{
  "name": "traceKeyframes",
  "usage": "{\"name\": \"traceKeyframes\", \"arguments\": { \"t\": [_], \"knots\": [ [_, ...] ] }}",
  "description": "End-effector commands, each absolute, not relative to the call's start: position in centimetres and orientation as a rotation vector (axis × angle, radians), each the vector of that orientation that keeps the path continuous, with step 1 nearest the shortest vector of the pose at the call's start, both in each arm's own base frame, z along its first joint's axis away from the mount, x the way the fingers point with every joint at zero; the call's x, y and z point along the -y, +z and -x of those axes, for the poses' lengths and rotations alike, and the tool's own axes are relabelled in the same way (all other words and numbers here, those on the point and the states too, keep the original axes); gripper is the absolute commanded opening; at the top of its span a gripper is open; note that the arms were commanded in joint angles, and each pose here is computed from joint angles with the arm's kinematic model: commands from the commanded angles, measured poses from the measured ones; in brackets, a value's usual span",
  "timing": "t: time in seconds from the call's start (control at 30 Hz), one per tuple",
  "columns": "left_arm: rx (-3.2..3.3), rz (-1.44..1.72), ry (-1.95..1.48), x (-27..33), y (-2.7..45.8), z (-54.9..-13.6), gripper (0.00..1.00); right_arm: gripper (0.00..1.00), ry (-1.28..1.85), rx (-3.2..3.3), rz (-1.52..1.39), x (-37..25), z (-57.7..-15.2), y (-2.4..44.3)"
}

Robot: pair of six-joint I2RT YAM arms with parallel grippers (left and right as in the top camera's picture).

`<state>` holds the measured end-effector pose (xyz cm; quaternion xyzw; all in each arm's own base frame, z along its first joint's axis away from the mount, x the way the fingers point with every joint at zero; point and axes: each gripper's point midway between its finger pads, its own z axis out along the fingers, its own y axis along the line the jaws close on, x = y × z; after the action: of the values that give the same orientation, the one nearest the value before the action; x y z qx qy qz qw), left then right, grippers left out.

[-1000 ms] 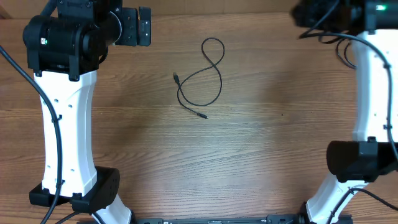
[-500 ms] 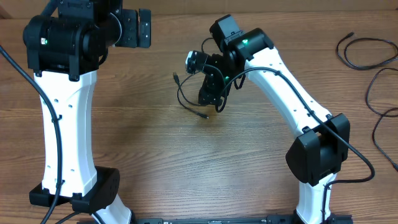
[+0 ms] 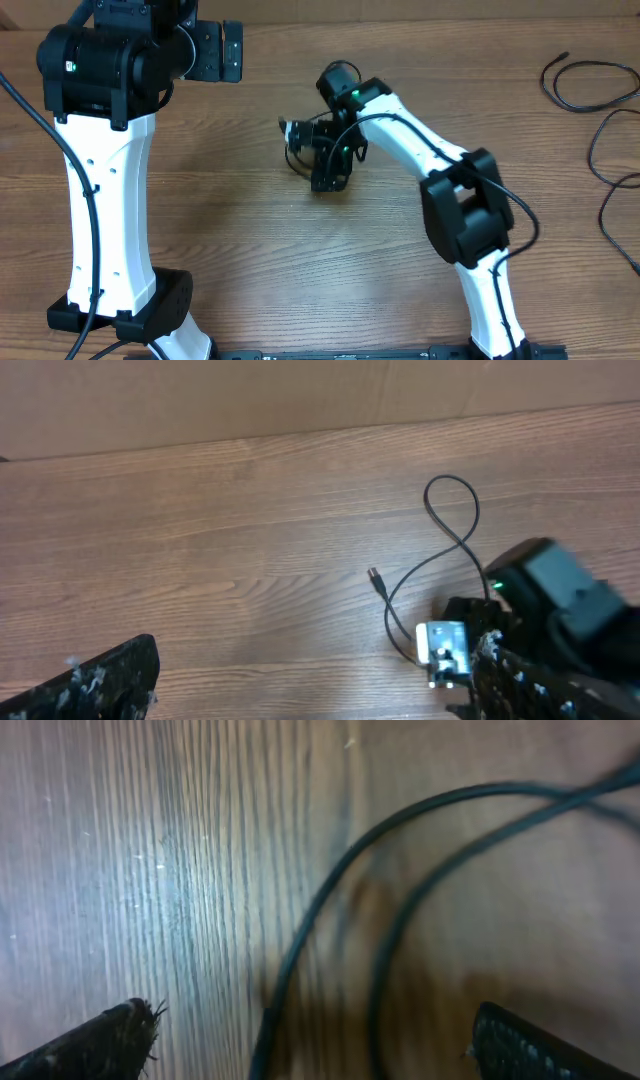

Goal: Untangle cables

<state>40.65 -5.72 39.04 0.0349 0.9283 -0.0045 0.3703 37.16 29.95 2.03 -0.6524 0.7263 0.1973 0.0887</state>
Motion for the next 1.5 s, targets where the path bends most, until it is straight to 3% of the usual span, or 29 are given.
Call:
{"name": "traceKeyframes", "arguments": {
  "t": [0.0,0.03,0.07,0.1,0.13,0.5,0.87,1.03,1.23,1.47],
  "knots": [
    [-2.355,-0.115,-0.008,5.6,40.2,-39.6,1.00,1.00,0.677,-2.138,1.960,-31.2,-36.0,1.2],
    [-2.359,-0.116,-0.007,5.6,40.1,-39.5,1.00,0.97,0.691,-2.160,1.940,-31.4,-35.8,1.0],
    [-2.364,-0.116,-0.006,5.6,40.0,-39.4,1.00,0.82,0.710,-2.188,1.916,-31.7,-35.7,0.6],
    [-2.367,-0.117,-0.006,5.6,40.0,-39.4,1.00,0.29,0.735,-2.206,1.893,-32.0,-35.6,0.4],
    [-2.370,-0.117,-0.005,5.6,39.9,-39.3,1.00,0.04,0.758,-2.228,1.866,-32.2,-35.5,0.2],
    [-2.404,-0.120,0.000,5.4,39.4,-38.7,1.00,0.04,0.836,-2.443,1.780,-31.6,-34.2,-5.6],
    [-2.407,-0.121,0.002,5.4,39.3,-38.7,1.00,0.04,0.847,-2.562,1.693,-31.2,-33.8,-5.6],
    [-2.407,-0.121,0.002,5.4,39.3,-38.7,1.00,0.04,0.810,-2.529,1.619,-32.2,-35.8,-0.3],
    [-2.407,-0.121,0.001,5.4,39.3,-38.7,1.00,0.04,0.634,-2.382,1.392,-32.6,-40.7,11.6],
    [-2.385,-0.118,-0.002,5.5,39.7,-39.0,1.00,0.04,0.455,-2.274,1.054,-26.2,-44.6,24.1]
  ]
}}
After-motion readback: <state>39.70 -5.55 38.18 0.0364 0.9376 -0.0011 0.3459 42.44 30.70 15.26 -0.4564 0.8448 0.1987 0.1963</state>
